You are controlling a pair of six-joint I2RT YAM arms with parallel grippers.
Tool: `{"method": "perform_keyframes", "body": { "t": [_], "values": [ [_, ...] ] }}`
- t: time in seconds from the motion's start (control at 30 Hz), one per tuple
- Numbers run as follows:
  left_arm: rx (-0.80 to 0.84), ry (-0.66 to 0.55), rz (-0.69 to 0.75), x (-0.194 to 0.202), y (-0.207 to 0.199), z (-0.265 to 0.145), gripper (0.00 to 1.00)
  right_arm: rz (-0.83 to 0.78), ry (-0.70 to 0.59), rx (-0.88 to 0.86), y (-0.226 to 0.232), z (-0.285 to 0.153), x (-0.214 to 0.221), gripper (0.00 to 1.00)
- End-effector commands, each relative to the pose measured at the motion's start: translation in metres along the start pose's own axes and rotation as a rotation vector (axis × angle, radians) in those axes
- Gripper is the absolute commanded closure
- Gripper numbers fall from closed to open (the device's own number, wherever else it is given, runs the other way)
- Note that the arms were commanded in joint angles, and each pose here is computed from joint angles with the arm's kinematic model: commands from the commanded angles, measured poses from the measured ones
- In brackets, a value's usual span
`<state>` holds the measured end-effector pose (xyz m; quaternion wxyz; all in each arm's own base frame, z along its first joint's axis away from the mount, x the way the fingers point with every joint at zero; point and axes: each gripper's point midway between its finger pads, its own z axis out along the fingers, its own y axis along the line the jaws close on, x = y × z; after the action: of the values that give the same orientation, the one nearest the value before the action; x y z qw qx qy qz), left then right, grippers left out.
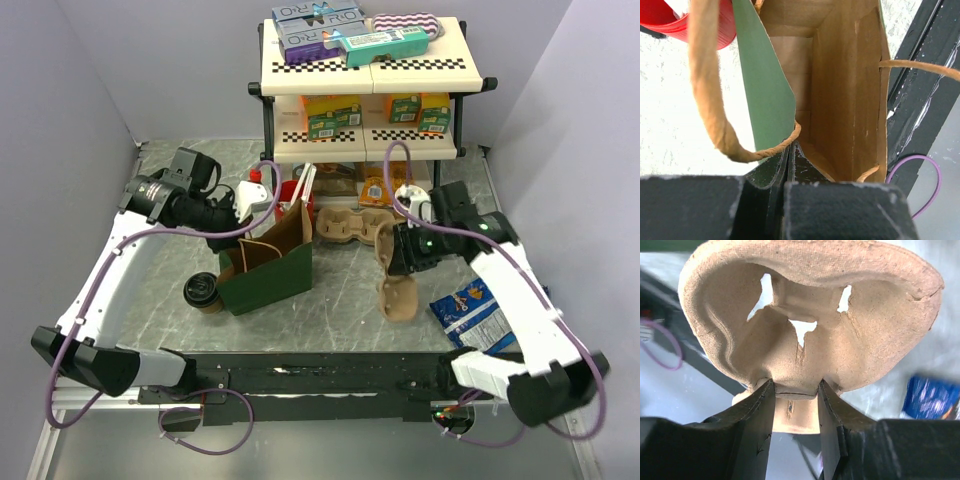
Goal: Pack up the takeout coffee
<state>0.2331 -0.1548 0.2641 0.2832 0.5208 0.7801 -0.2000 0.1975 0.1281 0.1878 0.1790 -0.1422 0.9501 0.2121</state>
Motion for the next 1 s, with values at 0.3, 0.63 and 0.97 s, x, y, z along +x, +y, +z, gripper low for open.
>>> {"method": "perform_keyframes", "body": {
  "t": [0.3, 0.63, 0.97],
  "values": [
    [-0.008, -0.034, 0.075, 0.005, -0.013, -0.009, 0.99, -0.904, -0.800, -0.338, 0.163, -0.135, -0.094, 1.00],
    [-0.081, -0.065, 0.119, 0.004, -0.011, -0.019, 0.99, -1.245, -1.086, -0.338, 0.239, -0.164, -0.161, 1.00],
    [-0.099, -0.144, 0.071, -0.015, -0.015, -0.031, 0.99, -1.395, -1.131, -0.438, 0.269, -0.156, -0.131, 1.00]
  ]
}}
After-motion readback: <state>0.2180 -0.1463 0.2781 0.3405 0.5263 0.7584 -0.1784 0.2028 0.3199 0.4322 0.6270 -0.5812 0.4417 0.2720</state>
